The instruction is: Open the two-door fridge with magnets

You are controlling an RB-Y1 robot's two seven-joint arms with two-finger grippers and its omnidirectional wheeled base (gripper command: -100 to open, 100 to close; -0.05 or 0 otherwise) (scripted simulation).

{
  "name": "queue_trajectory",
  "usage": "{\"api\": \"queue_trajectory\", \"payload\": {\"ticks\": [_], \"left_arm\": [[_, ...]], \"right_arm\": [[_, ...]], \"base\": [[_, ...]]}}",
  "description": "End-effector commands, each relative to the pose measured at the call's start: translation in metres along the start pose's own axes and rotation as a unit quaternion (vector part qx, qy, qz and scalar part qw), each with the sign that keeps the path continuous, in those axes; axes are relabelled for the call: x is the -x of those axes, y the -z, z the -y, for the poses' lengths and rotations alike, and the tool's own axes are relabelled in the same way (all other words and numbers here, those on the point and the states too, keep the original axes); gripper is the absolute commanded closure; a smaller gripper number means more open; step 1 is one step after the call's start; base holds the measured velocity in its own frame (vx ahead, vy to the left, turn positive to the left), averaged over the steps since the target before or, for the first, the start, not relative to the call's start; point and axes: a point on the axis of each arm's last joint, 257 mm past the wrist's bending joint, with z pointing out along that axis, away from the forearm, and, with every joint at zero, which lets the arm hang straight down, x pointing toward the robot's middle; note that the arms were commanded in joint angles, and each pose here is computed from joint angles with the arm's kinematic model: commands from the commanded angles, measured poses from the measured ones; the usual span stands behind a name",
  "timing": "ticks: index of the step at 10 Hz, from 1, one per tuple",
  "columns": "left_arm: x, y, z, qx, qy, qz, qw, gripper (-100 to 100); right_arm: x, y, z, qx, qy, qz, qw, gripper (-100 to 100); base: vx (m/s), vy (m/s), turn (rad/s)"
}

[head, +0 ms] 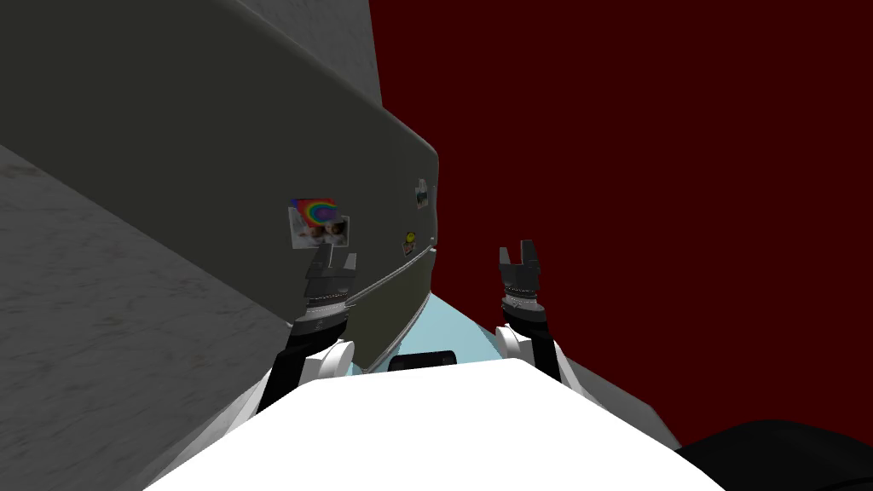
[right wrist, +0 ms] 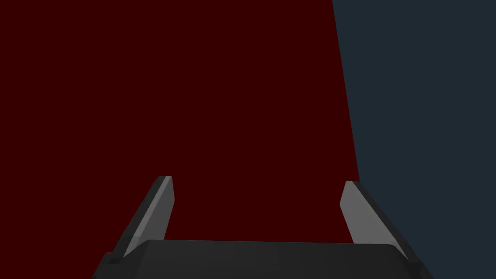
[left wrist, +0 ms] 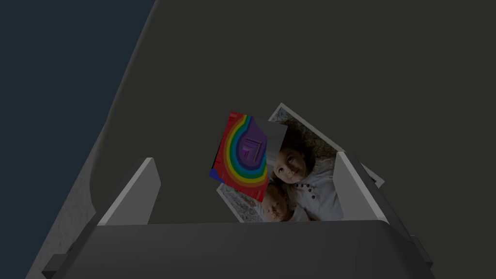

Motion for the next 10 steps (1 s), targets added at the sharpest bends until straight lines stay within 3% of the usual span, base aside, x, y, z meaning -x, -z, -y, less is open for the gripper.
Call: {"api": "queue_trajectory", "payload": {"ticks": [1, 9, 10], "left_arm": [[0.0, 0.0, 0.0, 0.0, 0.0, 0.0, 1.0, 0], [0.0, -0.0001, 0.0002, 0.0, 0.0, 0.0, 1.0, 0], [-0.0051, 0.0003, -0.0044, 0.003, -0.005, -0.016, 0.9998, -100]], "right_arm": [[0.0, 0.0, 0.0, 0.0, 0.0, 0.0, 1.0, 0], [0.0, -0.0001, -0.0002, 0.0, 0.0, 0.0, 1.0, 0], [0.0, -0.0001, -0.0002, 0.0, 0.0, 0.0, 1.0, 0]], "base": [[0.0, 0.0, 0.0], [0.0, 0.0, 0.0], [0.014, -0.009, 0.004]]}}
